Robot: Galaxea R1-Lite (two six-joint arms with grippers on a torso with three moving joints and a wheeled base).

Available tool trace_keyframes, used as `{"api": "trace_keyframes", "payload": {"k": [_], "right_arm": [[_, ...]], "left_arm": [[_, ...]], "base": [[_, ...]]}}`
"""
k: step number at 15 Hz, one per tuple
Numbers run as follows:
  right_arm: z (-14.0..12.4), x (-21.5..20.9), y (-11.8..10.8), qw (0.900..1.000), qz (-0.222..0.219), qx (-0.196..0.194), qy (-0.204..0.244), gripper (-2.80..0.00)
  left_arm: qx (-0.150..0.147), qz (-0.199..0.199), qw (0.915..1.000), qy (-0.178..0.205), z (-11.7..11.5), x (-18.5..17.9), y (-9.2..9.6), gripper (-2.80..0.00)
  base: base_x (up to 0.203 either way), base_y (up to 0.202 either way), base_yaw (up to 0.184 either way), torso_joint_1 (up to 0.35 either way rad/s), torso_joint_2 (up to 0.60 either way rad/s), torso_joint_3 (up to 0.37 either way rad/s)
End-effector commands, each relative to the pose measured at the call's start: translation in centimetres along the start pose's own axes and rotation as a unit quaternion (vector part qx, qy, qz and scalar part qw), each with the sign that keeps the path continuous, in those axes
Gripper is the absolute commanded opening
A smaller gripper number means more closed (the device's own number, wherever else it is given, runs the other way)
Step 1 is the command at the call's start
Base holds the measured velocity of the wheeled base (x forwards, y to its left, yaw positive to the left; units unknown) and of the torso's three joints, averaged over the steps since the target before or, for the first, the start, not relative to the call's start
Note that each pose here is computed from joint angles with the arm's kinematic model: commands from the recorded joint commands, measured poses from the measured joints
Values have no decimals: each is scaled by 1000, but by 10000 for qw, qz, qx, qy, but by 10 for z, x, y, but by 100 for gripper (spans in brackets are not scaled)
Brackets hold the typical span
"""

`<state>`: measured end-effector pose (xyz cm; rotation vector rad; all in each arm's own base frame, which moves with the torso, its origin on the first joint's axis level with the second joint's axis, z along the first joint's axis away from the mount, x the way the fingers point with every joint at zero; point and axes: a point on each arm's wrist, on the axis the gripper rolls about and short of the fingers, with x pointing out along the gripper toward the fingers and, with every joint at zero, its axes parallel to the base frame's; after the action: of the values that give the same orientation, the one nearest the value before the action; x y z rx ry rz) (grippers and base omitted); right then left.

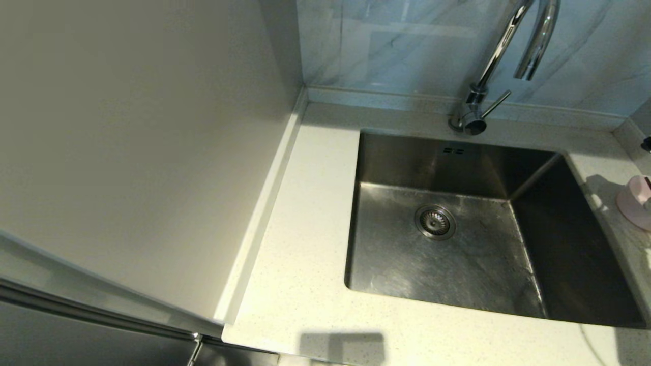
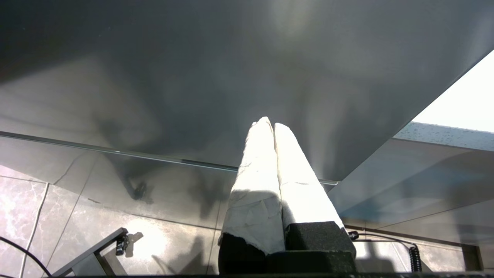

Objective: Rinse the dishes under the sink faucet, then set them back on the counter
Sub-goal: Place the chopsticks on the bowl

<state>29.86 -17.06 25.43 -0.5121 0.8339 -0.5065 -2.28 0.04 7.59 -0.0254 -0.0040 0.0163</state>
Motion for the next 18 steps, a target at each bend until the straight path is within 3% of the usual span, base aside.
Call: {"api": "trace_keyframes", "payload": {"k": [1,7,18], "right_arm": [[1,-1,-1,10000,-22,-11,-9,0],[11,7,-19,9978,-459,219,-436,0],[13,20,-30,9969,-491,313,-529,0]], "left_arm": [[-4,2,10000,-19,0,0,0,-280],[-4,2,10000,-19,0,0,0,-280],[-4,2,10000,-19,0,0,0,-280]], "base": [[0,0,0,0,0,0],[0,0,0,0,0,0],[0,0,0,0,0,0]]}}
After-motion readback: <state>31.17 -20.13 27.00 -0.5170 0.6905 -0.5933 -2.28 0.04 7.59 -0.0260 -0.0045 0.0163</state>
